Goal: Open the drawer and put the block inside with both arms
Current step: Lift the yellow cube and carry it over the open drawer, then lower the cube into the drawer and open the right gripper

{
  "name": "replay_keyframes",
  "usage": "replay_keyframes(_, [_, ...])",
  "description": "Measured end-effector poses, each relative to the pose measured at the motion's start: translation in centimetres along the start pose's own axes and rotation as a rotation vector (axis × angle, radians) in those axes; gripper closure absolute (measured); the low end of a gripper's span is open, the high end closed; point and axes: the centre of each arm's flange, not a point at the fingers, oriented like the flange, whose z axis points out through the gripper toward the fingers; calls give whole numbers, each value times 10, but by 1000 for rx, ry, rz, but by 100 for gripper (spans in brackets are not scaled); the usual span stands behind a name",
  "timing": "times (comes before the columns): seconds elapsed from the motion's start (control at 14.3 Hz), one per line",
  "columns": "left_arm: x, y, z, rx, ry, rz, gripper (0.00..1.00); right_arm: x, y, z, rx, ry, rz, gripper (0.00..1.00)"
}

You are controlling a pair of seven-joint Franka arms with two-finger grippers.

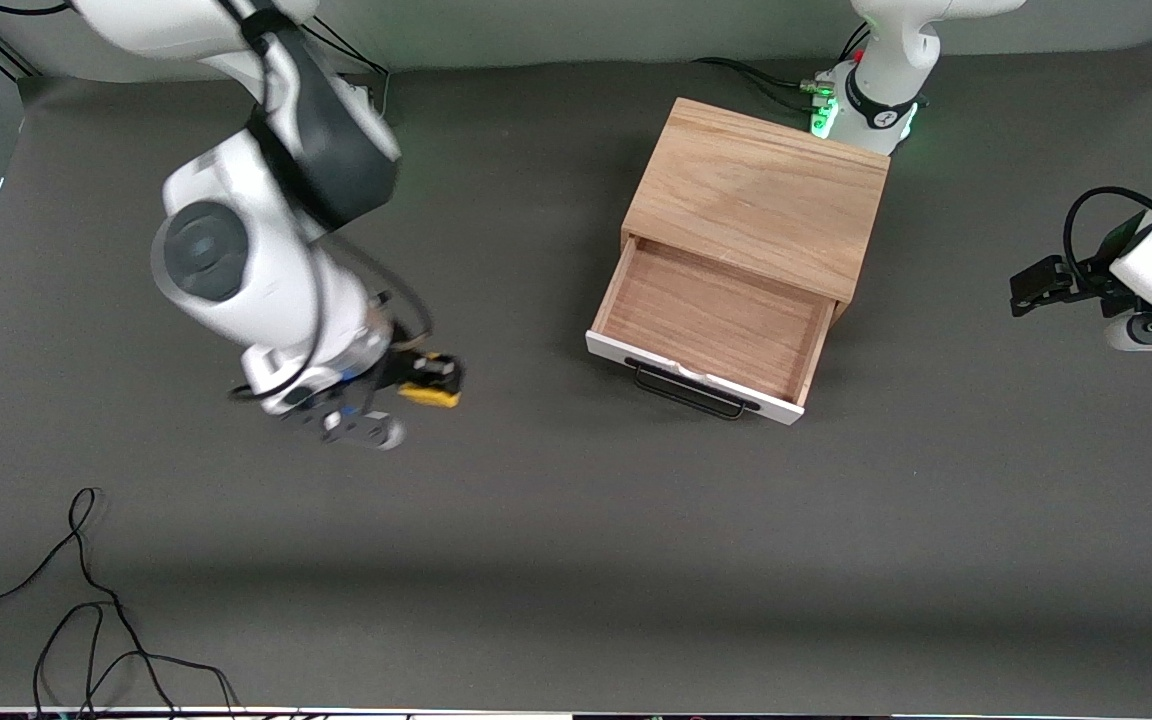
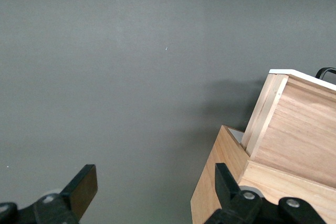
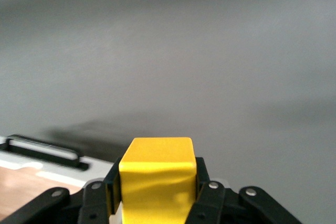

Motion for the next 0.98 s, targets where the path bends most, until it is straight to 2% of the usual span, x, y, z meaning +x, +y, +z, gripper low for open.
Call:
replay_keyframes(0.35, [0, 1, -3, 0, 6, 5, 0, -101, -117, 44, 89, 33, 127, 45])
replay_keyframes(0.63, [0, 5, -4, 0, 9, 12, 0, -174, -176, 106, 121, 76, 157, 45])
replay_keyframes(0.77, [0, 6, -4, 0, 8, 13, 0, -189, -188, 138, 116, 78, 155, 45])
replay_keyframes(0.98, [0, 6, -4, 0, 8, 13, 0, -184, -188, 175, 86, 75, 158, 45])
